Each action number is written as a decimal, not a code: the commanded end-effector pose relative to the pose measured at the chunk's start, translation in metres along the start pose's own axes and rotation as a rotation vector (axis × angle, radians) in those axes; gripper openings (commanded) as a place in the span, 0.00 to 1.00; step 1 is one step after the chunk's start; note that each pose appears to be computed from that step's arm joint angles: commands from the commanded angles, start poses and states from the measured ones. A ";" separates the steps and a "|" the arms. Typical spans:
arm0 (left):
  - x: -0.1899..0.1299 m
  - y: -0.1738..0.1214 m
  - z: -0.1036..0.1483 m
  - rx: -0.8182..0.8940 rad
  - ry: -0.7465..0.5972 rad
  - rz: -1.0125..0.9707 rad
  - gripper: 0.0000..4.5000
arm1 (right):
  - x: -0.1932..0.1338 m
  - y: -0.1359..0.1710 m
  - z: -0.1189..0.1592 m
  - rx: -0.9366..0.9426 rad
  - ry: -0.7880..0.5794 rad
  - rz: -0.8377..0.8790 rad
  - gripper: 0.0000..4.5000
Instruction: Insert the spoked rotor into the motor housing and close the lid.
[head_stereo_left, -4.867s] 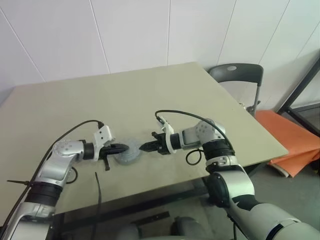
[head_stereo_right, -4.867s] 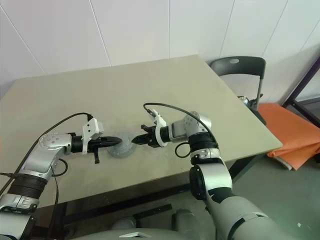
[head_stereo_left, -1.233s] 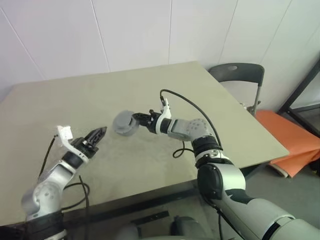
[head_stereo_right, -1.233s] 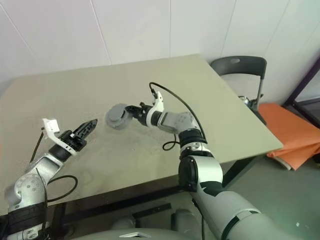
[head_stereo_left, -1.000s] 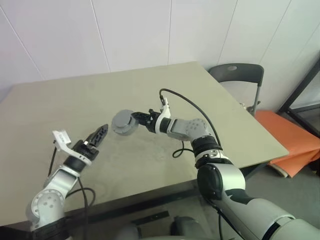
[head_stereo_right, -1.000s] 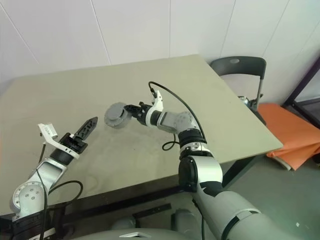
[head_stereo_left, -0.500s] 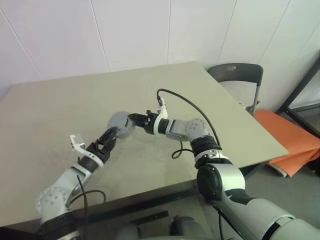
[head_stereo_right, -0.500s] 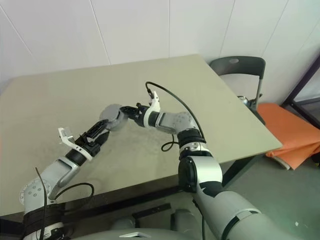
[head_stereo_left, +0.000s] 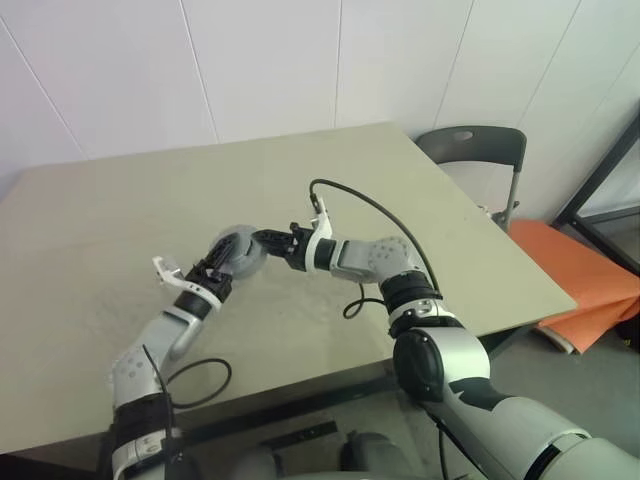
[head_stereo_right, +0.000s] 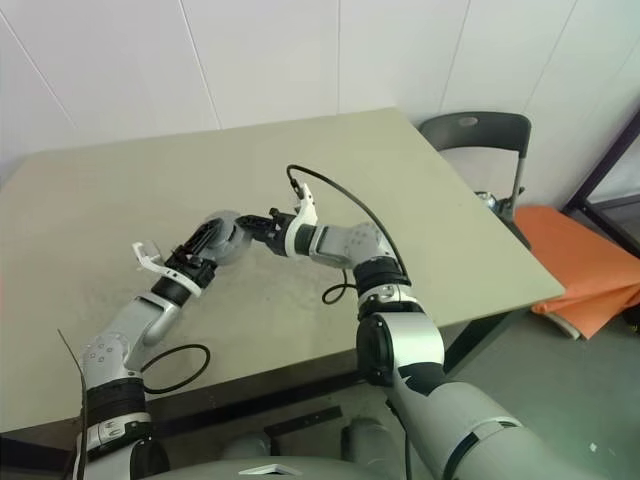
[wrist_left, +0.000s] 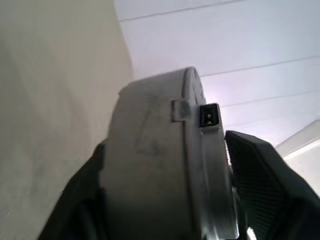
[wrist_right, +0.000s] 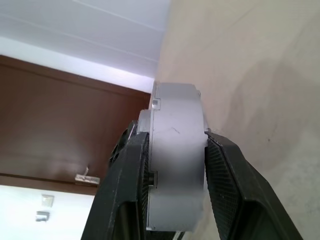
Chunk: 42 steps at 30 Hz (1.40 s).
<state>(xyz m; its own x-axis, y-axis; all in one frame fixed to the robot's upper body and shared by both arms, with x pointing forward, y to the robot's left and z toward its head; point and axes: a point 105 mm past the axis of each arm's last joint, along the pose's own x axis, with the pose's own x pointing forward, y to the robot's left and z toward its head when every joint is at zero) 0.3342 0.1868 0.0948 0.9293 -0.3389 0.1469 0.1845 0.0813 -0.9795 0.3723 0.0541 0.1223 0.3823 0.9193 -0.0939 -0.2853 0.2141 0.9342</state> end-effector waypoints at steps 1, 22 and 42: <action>0.005 -0.002 -0.011 0.000 0.046 -0.042 0.54 | 0.024 0.047 -0.015 -0.013 0.037 0.184 0.28; 0.007 -0.014 -0.035 -0.106 0.142 -0.146 0.52 | 0.024 0.037 -0.003 0.065 -0.041 0.140 0.99; -0.058 -0.022 0.141 0.255 -0.861 -0.033 0.52 | 0.016 0.062 0.010 -0.008 -0.083 0.274 0.99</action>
<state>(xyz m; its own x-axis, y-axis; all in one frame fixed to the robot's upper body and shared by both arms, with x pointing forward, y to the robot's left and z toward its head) 0.3212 0.3220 0.0975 0.8730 0.4354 0.2198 0.1227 0.2400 -0.9630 0.3858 0.0468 0.1474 0.4552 0.8883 0.0602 -0.3266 0.1038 0.9394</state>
